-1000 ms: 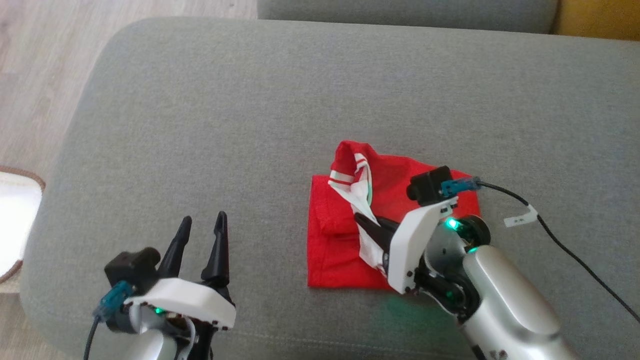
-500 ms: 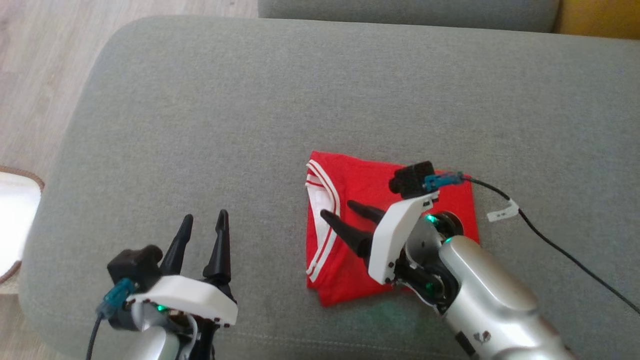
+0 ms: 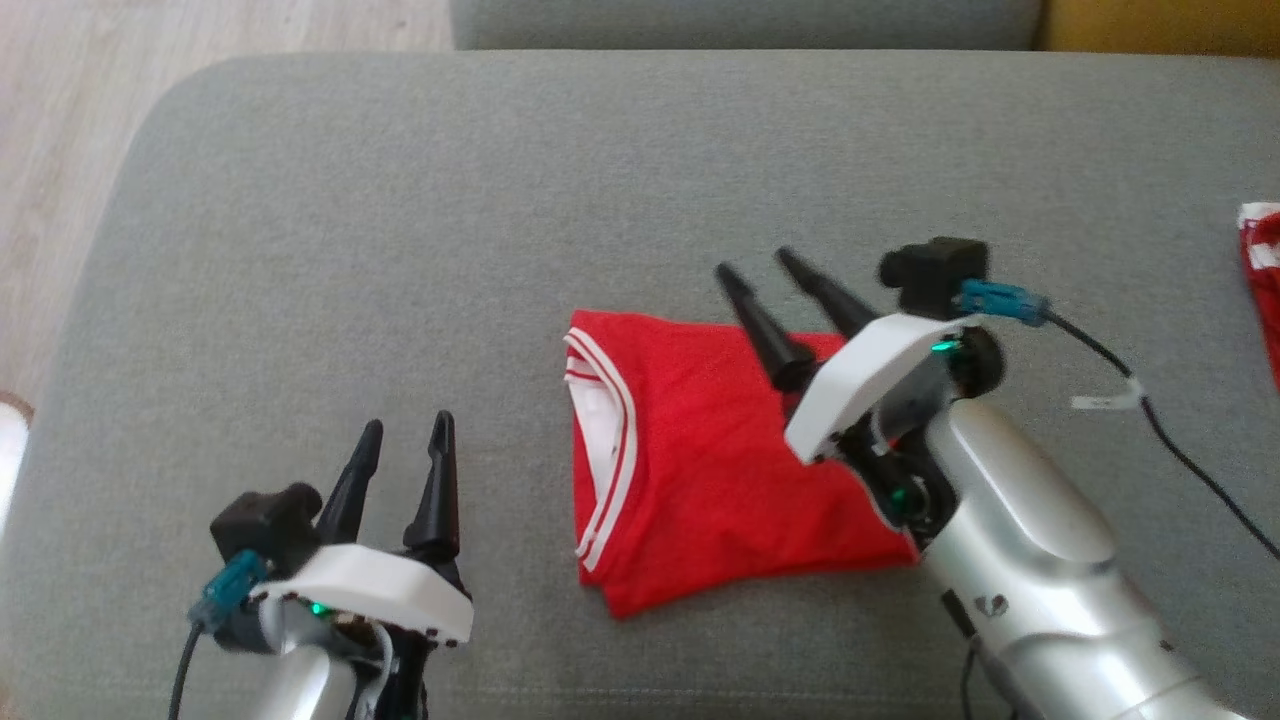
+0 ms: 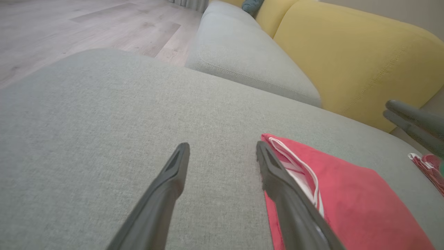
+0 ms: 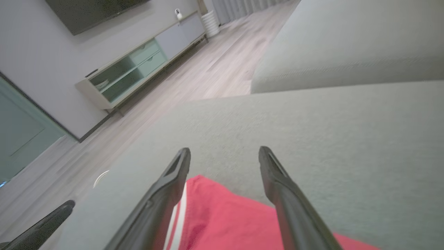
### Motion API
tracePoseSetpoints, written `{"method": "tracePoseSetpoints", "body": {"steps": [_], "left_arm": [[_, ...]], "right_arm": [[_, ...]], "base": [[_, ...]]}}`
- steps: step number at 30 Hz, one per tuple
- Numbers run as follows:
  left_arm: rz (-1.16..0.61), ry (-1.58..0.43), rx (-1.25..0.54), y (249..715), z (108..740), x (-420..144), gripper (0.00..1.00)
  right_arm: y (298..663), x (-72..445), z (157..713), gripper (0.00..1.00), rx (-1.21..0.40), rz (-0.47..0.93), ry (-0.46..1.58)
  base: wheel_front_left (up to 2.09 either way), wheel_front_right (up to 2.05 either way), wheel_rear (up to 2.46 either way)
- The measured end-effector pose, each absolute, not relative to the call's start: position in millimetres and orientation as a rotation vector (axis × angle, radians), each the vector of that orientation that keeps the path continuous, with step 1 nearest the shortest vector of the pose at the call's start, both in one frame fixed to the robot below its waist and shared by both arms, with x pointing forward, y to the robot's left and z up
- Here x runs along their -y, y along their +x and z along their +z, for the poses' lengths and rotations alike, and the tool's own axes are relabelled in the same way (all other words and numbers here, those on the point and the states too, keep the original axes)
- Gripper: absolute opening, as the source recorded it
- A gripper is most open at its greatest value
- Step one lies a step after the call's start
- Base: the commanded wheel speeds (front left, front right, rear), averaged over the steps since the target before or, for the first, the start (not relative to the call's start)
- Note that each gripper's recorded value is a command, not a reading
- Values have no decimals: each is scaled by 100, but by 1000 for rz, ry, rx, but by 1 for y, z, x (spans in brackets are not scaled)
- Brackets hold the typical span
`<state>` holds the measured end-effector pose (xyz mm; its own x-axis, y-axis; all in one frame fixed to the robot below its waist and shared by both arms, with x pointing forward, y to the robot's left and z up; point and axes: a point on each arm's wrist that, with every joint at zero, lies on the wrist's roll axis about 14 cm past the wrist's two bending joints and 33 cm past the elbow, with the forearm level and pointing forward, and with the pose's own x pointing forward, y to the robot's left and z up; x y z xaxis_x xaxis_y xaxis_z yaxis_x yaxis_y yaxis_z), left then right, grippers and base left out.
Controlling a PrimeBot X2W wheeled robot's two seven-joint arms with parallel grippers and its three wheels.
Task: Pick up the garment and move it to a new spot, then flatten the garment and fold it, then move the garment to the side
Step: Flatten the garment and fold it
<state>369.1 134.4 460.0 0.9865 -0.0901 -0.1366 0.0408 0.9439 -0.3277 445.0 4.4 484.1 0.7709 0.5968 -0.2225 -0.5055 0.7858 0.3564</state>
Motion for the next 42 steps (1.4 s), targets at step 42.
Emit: {"method": "tracePoseSetpoints", "body": {"steps": [42], "left_arm": [[-74,-242,-59,356,480,-130,100]], "right_arm": [[373,171,490,100,-27,78,122]], "base": [[0,0,0]]}}
